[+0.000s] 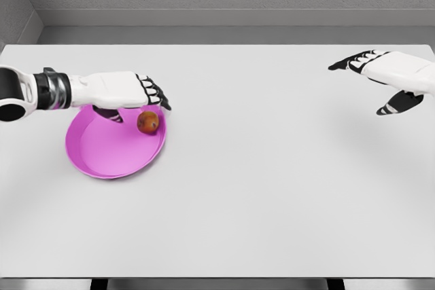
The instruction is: Put the apple on the plate with both arms
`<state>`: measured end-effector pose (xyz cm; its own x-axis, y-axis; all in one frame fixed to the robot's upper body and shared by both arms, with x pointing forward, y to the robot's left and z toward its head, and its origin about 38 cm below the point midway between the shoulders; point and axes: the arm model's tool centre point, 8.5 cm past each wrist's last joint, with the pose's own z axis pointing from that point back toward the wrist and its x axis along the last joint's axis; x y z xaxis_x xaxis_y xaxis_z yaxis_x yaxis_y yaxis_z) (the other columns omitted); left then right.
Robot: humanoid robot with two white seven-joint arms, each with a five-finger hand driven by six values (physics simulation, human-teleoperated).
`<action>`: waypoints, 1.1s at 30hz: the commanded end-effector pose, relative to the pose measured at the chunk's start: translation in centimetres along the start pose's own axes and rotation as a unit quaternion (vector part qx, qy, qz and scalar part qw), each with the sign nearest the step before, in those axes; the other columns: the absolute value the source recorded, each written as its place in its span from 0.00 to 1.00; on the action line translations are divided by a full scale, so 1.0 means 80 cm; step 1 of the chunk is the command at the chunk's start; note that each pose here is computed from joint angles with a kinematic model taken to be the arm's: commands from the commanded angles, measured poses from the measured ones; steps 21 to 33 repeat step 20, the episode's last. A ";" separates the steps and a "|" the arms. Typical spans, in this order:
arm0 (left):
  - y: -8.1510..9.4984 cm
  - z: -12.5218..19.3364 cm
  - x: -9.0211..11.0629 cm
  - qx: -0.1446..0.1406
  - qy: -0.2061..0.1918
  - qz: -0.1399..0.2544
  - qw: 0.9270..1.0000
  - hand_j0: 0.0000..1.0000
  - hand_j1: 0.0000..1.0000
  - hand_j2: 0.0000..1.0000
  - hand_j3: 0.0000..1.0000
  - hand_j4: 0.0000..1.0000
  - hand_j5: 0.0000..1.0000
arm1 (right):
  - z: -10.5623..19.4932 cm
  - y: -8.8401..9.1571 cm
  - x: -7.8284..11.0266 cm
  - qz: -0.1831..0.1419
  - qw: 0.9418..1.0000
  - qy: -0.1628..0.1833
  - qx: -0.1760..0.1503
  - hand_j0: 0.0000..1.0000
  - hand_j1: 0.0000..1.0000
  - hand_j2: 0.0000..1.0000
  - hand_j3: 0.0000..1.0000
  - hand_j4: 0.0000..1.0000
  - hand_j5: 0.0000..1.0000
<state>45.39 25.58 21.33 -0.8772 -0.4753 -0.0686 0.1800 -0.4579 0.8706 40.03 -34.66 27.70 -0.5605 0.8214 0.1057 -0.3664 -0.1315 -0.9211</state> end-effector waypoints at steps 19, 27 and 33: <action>-0.029 0.095 -0.079 0.071 0.107 0.131 0.983 1.00 1.00 1.00 1.00 1.00 1.00 | 0.000 0.001 0.000 -0.002 1.000 0.000 0.001 1.00 1.00 1.00 1.00 1.00 1.00; -0.030 0.096 -0.080 0.070 0.108 0.131 0.983 1.00 1.00 1.00 1.00 1.00 1.00 | 0.000 0.001 0.000 -0.002 1.000 0.000 0.001 1.00 1.00 1.00 1.00 1.00 1.00; -0.030 0.096 -0.080 0.070 0.108 0.131 0.983 1.00 1.00 1.00 1.00 1.00 1.00 | 0.000 0.001 0.000 -0.002 1.000 0.000 0.001 1.00 1.00 1.00 1.00 1.00 1.00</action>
